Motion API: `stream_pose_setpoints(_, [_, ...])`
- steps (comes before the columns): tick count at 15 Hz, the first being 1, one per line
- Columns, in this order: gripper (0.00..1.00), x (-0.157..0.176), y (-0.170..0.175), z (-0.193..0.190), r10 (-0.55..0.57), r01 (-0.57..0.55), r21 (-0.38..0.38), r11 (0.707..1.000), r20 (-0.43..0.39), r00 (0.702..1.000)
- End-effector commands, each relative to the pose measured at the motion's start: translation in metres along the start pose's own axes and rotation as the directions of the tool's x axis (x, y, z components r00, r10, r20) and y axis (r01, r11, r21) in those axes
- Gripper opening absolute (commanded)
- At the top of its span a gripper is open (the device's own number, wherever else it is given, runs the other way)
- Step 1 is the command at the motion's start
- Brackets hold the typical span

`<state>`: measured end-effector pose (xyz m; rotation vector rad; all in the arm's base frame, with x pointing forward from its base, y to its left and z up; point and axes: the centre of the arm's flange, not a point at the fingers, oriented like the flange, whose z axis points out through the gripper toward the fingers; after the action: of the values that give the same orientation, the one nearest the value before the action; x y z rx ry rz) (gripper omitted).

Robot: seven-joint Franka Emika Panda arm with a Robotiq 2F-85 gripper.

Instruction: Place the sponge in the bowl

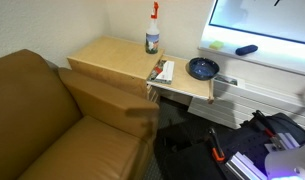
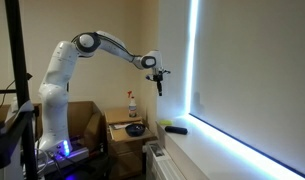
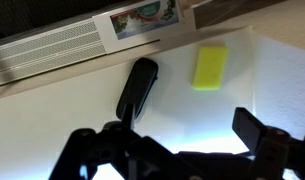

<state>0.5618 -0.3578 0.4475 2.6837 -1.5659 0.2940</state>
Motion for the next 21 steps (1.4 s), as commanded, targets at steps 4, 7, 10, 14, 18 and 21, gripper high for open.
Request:
stream_pose_setpoints(4, [1.00,0.003,-0.007,0.007,-0.007,0.007,-0.017,1.000,-0.013,1.000])
stream_pose_setpoints(7, [1.00,0.028,-0.015,0.080,0.109,-0.106,-0.076,0.991,0.039,0.993])
stream_pose_setpoints(10, [1.00,0.034,-0.028,0.137,0.168,-0.162,-0.054,0.985,0.127,0.978])
stream_pose_setpoints(14, [1.00,0.022,-0.052,0.167,0.174,-0.174,-0.025,0.984,0.256,0.951])
stream_pose_setpoints(18, [1.00,0.007,-0.048,0.169,0.162,-0.158,-0.034,0.987,0.229,0.960])
stream_pose_setpoints(21, [1.00,0.015,-0.067,0.204,0.105,-0.109,0.040,0.993,0.101,0.989])
